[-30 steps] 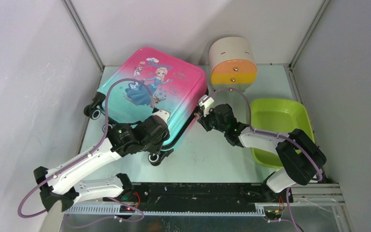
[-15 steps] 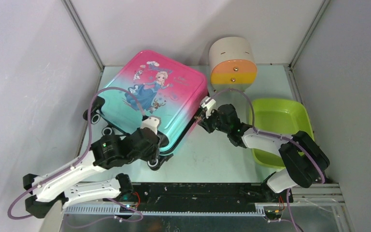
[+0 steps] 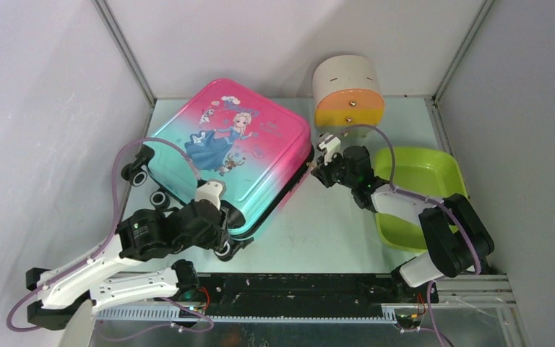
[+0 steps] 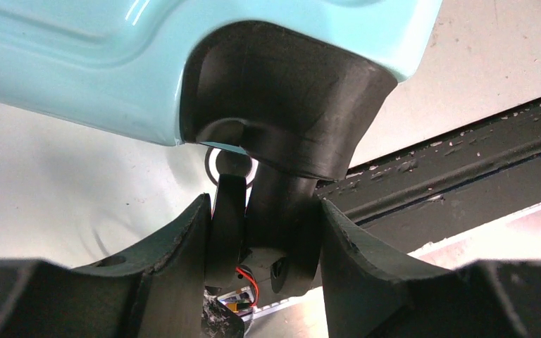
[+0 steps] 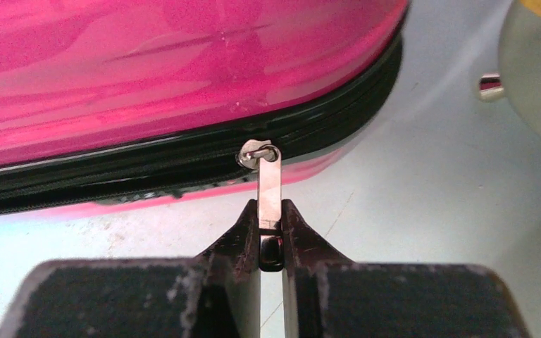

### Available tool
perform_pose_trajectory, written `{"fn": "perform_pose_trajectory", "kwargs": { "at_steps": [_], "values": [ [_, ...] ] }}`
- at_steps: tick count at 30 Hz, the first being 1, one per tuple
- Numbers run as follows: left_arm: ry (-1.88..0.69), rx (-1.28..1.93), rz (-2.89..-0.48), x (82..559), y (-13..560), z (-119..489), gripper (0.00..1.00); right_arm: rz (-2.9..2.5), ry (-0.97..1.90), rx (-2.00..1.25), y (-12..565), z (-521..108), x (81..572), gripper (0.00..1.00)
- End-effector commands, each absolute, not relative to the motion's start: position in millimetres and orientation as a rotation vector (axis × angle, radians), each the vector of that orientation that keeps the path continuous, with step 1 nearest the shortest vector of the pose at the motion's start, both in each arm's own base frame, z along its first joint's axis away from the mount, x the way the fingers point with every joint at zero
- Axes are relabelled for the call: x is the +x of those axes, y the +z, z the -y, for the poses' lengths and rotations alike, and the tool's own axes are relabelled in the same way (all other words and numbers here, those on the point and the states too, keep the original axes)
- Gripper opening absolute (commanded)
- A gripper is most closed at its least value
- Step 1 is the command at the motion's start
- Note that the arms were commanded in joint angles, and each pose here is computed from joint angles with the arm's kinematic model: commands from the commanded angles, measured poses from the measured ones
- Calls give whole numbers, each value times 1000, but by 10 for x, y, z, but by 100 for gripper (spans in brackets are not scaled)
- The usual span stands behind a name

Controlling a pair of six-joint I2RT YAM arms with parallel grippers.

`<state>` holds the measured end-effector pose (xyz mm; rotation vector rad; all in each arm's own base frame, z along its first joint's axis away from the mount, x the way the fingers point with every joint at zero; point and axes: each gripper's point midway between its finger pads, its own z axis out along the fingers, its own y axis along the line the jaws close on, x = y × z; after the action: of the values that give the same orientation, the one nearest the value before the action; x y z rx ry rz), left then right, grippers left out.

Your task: Open, take out, and arrange the luggage

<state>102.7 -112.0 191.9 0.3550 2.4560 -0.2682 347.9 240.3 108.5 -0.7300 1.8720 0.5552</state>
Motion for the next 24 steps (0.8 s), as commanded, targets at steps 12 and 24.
{"fn": "perform_pose_trajectory", "kwargs": {
  "at_steps": [12,24],
  "values": [
    [-100,268,-2592,672,1765,442,0,-1551,232,-453,2083,-1940,4845,0],
    [-243,-56,-2379,1017,2418,576,74,-1553,445,-606,1730,-2459,4804,0]
  ]
}}
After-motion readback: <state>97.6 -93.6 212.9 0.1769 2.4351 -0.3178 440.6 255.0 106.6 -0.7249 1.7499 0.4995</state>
